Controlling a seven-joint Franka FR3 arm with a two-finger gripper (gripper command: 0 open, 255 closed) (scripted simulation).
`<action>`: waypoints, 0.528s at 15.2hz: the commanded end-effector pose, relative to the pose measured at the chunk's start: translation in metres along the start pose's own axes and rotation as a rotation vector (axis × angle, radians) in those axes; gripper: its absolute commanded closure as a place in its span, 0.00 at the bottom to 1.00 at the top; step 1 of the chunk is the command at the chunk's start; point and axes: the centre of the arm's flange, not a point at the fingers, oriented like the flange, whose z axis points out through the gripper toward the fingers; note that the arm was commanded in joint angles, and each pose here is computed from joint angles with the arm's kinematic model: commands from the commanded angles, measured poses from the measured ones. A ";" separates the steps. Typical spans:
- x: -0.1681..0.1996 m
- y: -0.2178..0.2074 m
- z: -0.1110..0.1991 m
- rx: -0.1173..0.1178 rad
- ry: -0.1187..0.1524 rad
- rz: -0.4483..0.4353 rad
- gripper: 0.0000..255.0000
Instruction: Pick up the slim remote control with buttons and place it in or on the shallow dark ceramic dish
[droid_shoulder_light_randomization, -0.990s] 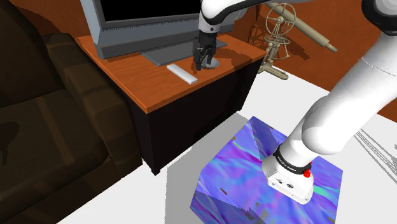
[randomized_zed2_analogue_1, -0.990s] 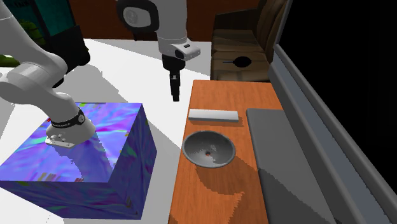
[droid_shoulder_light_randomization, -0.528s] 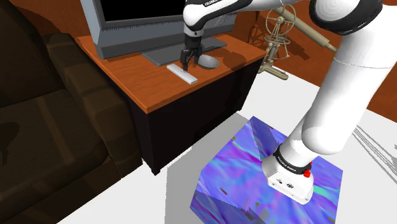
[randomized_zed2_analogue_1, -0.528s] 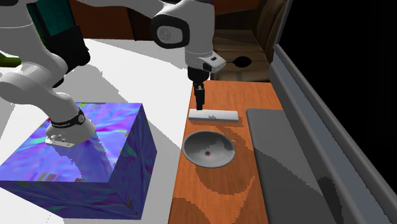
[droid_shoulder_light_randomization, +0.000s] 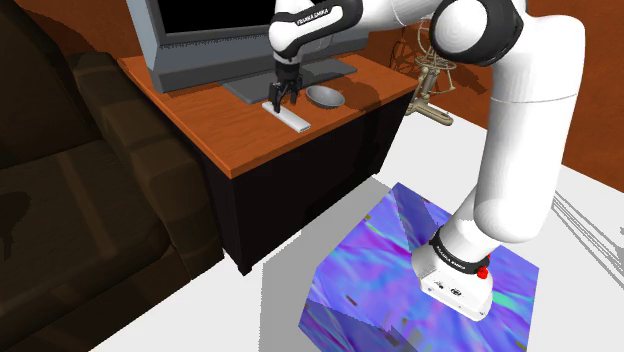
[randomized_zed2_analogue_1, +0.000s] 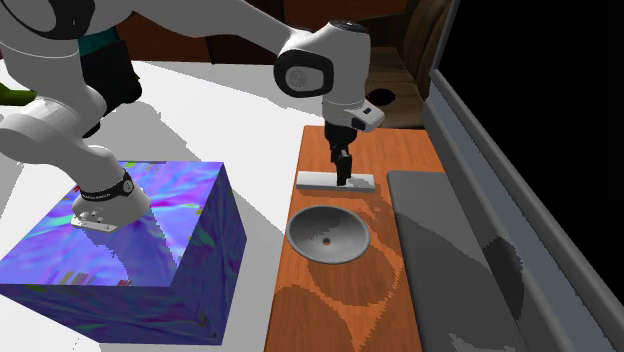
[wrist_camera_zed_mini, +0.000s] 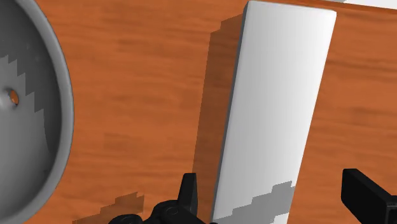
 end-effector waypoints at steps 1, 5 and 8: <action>0.001 0.000 0.011 0.000 0.001 0.000 0.00; 0.001 0.000 0.030 0.000 0.001 0.000 0.00; 0.001 0.000 0.030 0.000 0.001 0.000 0.00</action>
